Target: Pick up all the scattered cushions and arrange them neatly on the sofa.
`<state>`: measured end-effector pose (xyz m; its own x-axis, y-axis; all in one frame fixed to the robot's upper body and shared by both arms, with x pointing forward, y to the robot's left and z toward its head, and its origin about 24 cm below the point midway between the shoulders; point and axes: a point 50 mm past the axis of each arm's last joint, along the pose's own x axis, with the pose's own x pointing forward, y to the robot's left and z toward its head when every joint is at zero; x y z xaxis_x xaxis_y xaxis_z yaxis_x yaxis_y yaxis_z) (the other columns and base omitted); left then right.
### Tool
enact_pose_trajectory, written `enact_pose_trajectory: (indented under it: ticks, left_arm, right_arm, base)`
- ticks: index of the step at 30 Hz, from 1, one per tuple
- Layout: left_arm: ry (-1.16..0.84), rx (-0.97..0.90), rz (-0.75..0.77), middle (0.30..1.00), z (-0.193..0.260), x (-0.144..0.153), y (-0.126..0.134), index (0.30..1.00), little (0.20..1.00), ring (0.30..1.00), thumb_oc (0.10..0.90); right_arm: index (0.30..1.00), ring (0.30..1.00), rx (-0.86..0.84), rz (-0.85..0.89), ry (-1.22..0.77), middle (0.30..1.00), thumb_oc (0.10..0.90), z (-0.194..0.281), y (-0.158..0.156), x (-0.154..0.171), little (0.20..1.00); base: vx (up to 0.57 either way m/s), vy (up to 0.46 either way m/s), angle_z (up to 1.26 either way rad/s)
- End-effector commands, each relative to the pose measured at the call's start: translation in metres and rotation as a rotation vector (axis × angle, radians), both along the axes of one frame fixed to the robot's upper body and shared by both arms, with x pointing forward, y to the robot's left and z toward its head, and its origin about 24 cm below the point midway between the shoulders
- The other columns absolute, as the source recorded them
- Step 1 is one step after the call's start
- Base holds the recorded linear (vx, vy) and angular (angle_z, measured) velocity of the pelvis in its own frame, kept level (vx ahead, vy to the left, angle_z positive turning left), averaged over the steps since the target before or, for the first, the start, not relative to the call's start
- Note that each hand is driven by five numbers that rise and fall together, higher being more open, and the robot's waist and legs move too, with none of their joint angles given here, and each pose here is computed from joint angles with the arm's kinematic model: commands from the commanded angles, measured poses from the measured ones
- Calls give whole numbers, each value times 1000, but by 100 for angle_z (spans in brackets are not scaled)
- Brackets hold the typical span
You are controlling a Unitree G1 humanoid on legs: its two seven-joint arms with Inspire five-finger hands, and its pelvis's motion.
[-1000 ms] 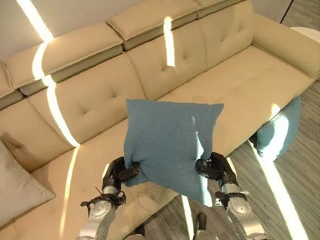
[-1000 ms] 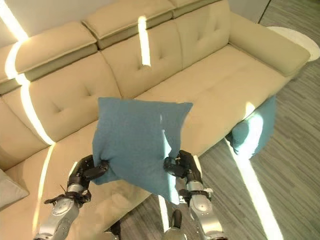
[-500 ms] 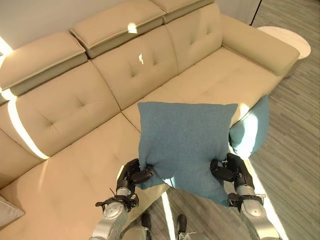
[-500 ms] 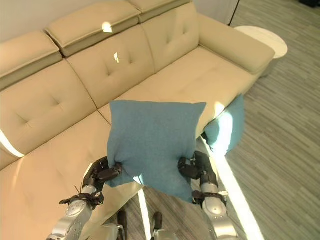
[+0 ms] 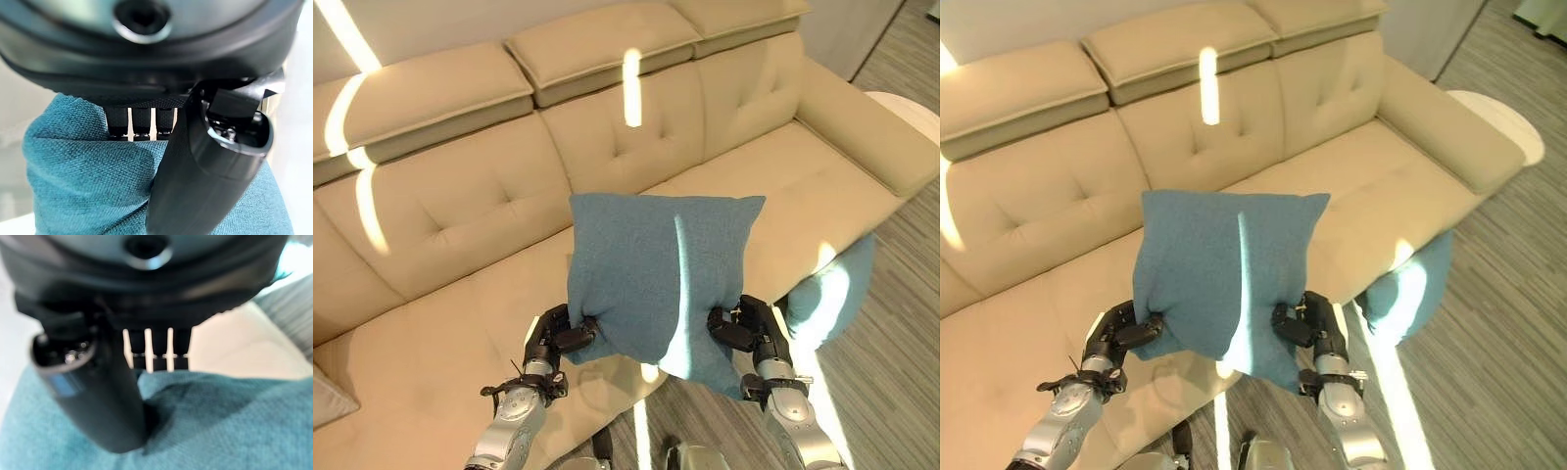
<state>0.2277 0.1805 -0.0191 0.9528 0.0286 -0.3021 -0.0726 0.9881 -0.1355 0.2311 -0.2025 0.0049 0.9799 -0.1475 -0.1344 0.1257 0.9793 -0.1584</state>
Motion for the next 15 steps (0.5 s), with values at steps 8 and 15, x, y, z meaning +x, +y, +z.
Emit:
enact_pose_trajectory:
  ticks: [8,15]
  left_arm:
    - [-443,-108,-175,300,79,24,-41,300,300,300,400]
    - [-447,-169,-181,300,80,24,-49,300,300,300,400]
  right_arm:
    - [300,300,36,128,-373,300,400,67,26,22,300]
    - [300,300,4,109,-399,300,400,73,14,21,300]
  base:
    - [122,-168,70]
    - [89,-253,50]
